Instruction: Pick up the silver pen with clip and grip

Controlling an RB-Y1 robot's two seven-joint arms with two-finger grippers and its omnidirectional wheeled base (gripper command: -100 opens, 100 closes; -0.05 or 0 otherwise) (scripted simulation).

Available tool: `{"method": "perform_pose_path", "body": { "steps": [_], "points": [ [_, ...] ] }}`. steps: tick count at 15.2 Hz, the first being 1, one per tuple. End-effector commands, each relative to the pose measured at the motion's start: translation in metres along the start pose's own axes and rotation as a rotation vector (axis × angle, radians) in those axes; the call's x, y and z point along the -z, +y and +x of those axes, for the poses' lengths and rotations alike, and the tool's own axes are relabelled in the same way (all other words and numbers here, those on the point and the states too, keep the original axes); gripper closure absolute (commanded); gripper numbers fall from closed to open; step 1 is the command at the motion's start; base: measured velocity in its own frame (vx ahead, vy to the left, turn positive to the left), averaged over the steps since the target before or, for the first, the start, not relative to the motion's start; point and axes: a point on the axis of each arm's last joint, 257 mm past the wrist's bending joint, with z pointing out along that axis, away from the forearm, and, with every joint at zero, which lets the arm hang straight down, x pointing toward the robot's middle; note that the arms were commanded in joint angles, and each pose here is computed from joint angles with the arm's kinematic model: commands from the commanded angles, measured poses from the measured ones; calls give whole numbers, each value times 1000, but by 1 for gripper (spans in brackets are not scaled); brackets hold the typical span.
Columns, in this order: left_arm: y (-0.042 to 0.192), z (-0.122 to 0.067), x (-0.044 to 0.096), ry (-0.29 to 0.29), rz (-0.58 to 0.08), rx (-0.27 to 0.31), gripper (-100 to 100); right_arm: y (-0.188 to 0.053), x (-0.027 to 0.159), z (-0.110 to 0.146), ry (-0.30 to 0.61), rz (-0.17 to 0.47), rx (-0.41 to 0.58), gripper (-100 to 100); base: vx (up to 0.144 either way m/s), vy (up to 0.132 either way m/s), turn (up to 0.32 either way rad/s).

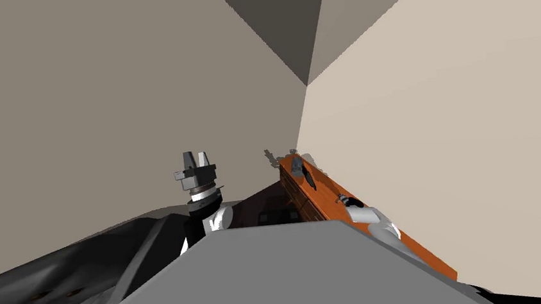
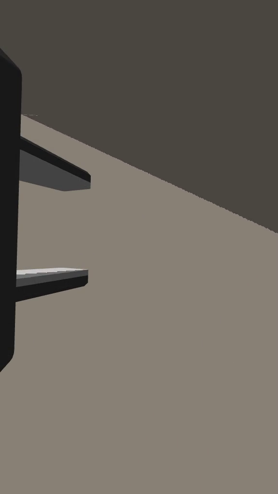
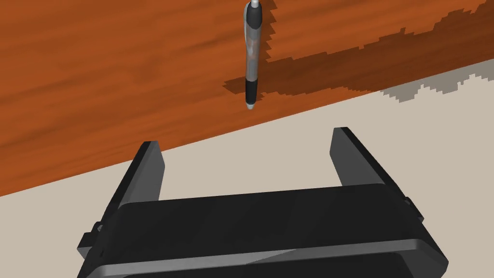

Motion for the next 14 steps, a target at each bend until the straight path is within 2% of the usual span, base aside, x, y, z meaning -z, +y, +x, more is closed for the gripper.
{"method": "perform_pose_path", "body": {
  "steps": [1, 4, 5, 7, 8, 10, 12, 14],
  "points": [
    [0, 0, 0, 0, 0, 0, 0, -22, -4, 2, 17, 58, 2, -100, 34, -8, 166],
    [0, 0, 0, 0, 0, 0, 0, -41, -6, 6, 35, 109, 2, -100, 38, -13, 198],
    [0, 0, 0, 0, 0, 0, 0, -57, -6, 9, 50, 152, 2, -100, 42, -13, 225],
    [0, 0, 0, 0, 0, 0, 0, -57, -6, 9, 50, 152, 2, -100, 35, -17, 96],
    [0, 0, 0, 0, 0, 0, 0, -71, -6, 12, 64, 190, 2, -100, 27, -14, 106],
    [0, 0, 0, 0, 0, 0, 0, -71, -6, 12, 64, 191, 2, -100, 23, -12, 103],
    [0, 0, 0, 0, 0, 0, 0, -94, -5, 17, 89, 255, 1, -100, 26, -11, 155],
    [0, 0, 0, 0, 0, 0, 0, -103, -4, 19, 100, 280, 0, -100, 35, -19, 185]
  ]
}}
